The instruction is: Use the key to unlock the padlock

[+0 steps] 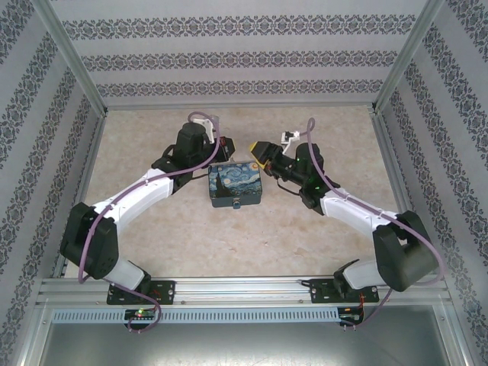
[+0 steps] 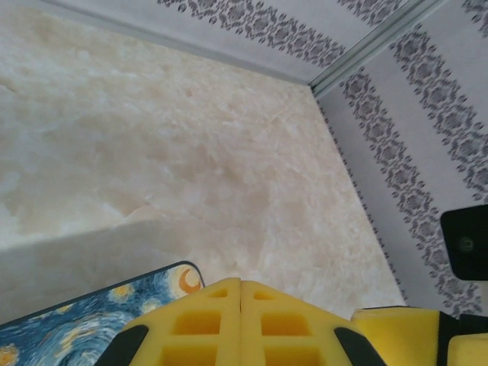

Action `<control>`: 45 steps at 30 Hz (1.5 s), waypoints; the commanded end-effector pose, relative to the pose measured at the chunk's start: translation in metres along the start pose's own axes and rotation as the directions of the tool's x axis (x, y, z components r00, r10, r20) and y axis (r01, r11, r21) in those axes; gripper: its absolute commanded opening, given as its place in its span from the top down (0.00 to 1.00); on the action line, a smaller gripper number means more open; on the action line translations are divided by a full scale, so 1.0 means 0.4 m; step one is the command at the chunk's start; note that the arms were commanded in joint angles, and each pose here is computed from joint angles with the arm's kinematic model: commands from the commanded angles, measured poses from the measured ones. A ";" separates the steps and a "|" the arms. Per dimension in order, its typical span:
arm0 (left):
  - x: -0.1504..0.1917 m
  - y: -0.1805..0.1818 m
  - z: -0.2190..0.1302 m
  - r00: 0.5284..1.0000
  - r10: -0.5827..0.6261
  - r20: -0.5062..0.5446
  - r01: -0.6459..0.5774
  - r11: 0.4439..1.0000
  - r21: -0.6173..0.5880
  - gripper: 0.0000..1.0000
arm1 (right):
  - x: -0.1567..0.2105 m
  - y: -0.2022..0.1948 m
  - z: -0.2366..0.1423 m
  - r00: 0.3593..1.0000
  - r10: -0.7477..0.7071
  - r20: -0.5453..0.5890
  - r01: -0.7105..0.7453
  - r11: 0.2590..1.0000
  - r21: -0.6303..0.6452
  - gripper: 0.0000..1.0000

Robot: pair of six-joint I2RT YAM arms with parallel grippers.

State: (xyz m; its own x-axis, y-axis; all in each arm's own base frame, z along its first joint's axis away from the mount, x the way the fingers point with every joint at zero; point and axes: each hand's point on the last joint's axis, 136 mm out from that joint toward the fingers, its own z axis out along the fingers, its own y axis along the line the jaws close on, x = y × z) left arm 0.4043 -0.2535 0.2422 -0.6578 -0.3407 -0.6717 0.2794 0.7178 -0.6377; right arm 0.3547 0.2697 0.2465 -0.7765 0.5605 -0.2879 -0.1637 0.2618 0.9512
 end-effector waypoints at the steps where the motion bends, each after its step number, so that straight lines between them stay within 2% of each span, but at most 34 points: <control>1: -0.071 -0.083 -0.034 0.989 -0.089 0.115 0.072 0.987 0.142 1.00 | -0.032 0.084 0.024 0.996 -0.048 0.078 0.059 0.989 -0.138 0.53; 9: -0.088 -0.099 -0.038 0.965 -0.221 0.141 0.186 0.957 0.224 1.00 | -0.035 0.068 0.060 0.992 0.057 0.110 -0.025 0.962 -0.274 0.60; 34: -0.093 -0.088 -0.021 0.943 -0.297 0.153 0.256 0.936 0.242 1.00 | 0.003 0.073 0.109 0.990 0.121 0.065 -0.089 0.924 -0.371 0.68; 45: -0.083 -0.081 -0.025 0.944 -0.293 0.151 0.254 0.938 0.236 1.00 | -0.034 0.064 0.077 0.983 0.139 0.119 -0.086 0.926 -0.367 0.70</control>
State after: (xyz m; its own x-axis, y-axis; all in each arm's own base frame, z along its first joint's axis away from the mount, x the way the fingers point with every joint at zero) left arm 0.4124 -0.2582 0.2827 -0.6126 -0.6135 -0.4984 0.2309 0.4642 -0.8551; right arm 0.3802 0.3074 0.2468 -0.7499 0.6425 -0.1576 -0.2460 -0.0496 0.9680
